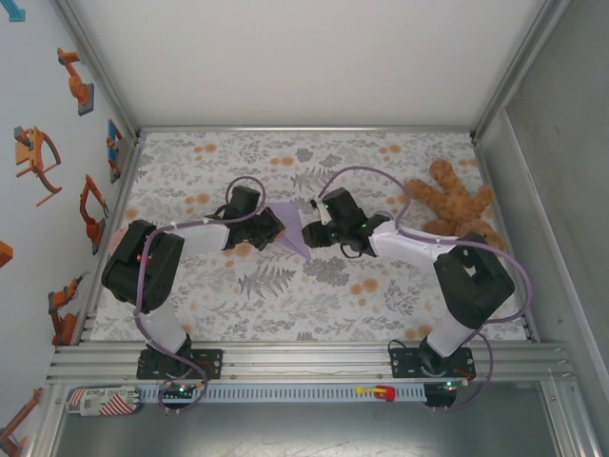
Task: Fold a paper plane with a square sheet of paper (pick it up from the middle)
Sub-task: Fourth fold the wing at the center of the table.
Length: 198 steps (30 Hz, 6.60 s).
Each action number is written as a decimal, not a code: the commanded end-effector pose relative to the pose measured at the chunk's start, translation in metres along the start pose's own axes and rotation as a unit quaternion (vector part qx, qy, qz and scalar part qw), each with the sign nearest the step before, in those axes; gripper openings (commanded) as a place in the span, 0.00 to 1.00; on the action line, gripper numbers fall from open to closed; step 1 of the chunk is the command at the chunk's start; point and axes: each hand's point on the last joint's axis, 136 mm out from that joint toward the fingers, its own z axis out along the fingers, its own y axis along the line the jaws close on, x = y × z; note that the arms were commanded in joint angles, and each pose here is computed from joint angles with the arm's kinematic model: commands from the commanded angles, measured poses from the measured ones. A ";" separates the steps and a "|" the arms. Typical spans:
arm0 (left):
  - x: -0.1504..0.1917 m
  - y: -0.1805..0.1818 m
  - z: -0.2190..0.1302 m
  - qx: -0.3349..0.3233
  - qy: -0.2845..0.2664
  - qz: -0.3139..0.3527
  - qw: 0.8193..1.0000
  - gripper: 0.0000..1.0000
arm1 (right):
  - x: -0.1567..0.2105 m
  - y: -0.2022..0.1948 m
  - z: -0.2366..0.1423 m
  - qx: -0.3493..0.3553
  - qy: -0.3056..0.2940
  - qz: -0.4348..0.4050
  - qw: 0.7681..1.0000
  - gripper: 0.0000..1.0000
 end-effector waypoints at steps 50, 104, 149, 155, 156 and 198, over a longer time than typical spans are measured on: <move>-0.005 -0.006 -0.012 -0.015 0.008 -0.045 0.999 0.08 | 0.036 0.021 0.050 0.012 0.040 -0.174 0.984 0.17; -0.011 0.007 -0.070 0.034 -0.081 -0.003 0.996 0.46 | 0.034 0.042 0.039 -0.183 0.075 0.003 0.980 0.00; 0.033 0.040 0.008 -0.029 0.015 0.020 0.999 0.45 | 0.052 0.020 0.047 -0.228 0.097 0.079 0.966 0.01; 0.038 0.066 0.008 -0.105 0.025 0.008 0.994 0.48 | 0.047 0.020 0.043 -0.220 0.091 0.078 0.968 0.09; 0.039 0.070 0.008 -0.116 0.027 0.005 0.993 0.48 | 0.046 0.019 0.042 -0.219 0.090 0.078 0.968 0.10; 0.039 0.065 0.007 -0.174 0.049 0.018 0.983 0.52 | 0.064 0.020 0.053 -0.237 0.126 0.102 0.958 0.01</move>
